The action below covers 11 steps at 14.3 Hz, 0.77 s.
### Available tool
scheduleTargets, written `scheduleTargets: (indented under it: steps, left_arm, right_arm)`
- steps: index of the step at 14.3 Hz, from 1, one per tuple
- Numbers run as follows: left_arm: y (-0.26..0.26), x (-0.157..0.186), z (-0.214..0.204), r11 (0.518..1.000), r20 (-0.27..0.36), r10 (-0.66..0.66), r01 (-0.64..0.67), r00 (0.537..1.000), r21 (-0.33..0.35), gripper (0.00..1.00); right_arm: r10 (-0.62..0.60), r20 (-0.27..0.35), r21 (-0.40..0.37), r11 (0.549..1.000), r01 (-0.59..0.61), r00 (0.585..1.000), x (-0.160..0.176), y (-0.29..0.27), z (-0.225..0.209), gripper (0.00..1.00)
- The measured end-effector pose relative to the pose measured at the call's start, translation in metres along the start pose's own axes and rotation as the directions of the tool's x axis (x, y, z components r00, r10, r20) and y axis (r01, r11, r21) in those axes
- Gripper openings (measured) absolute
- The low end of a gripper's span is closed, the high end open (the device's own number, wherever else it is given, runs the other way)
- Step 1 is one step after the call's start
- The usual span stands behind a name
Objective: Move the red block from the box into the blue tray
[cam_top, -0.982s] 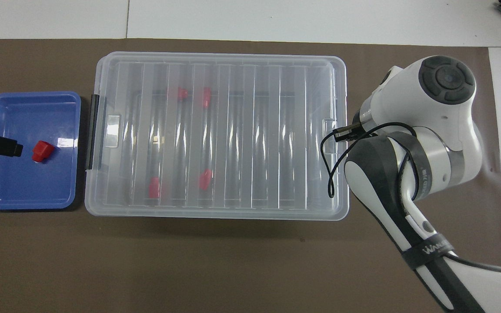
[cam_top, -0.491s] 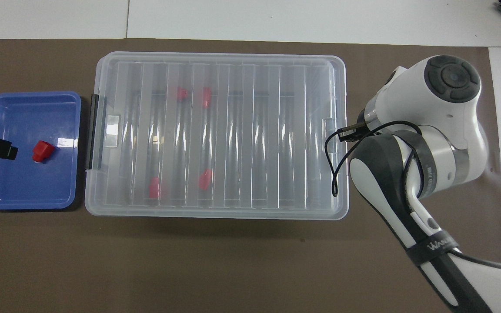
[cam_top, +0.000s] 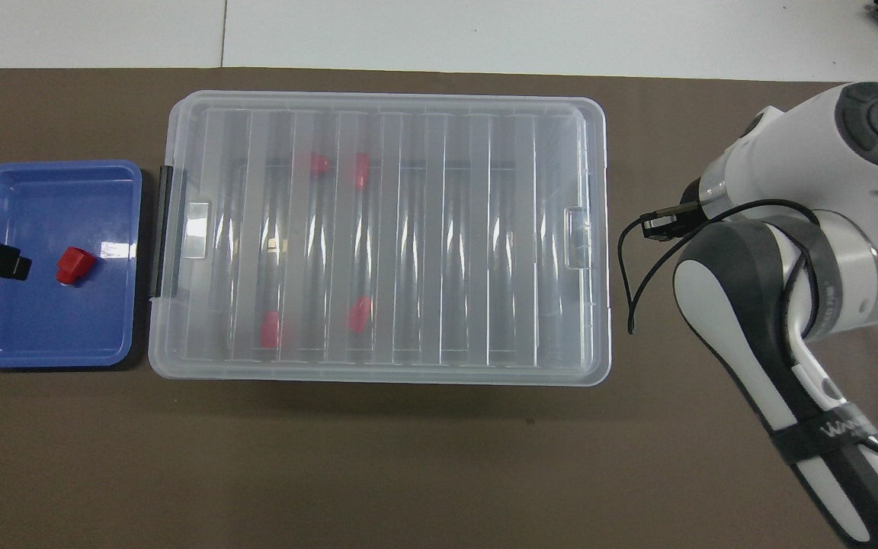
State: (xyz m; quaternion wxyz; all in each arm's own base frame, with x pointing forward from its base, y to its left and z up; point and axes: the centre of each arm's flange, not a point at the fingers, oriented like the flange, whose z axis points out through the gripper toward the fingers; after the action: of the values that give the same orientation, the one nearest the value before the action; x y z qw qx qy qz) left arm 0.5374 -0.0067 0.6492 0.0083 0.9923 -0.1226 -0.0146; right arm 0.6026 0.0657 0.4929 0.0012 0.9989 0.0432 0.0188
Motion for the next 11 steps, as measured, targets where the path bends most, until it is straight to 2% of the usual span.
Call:
scheduleTargets:
  steps: [2,6,9,10,11]
  left_arm:
    - [0.0,0.0,0.0,1.0,-0.004,0.001,-0.001,1.0,0.001,1.0]
    - [0.0,0.001,0.0,1.0,-0.006,0.0,0.0,1.0,0.001,1.0]
    - [-0.007,-0.001,-0.001,1.0,-0.006,-0.012,0.012,1.0,0.001,1.0]
    - [-0.009,-0.001,-0.001,1.0,-0.007,-0.016,0.016,1.0,0.001,1.0]
    - [-0.01,-0.002,-0.001,1.0,-0.007,-0.019,0.019,1.0,0.001,1.0]
  right_arm:
    - [0.035,-0.009,-0.002,0.999,-0.035,0.999,-0.004,0.021,-0.012,0.19]
    - [0.063,-0.03,-0.005,0.998,-0.063,0.998,-0.017,0.03,-0.043,0.6]
    - [0.116,-0.021,-0.007,0.993,-0.116,0.993,-0.03,0.03,-0.078,0.92]
    - [0.128,-0.027,-0.006,0.992,-0.128,0.991,-0.032,0.03,-0.09,0.99]
    - [0.136,-0.035,-0.006,0.991,-0.136,0.99,-0.034,0.029,-0.102,0.99]
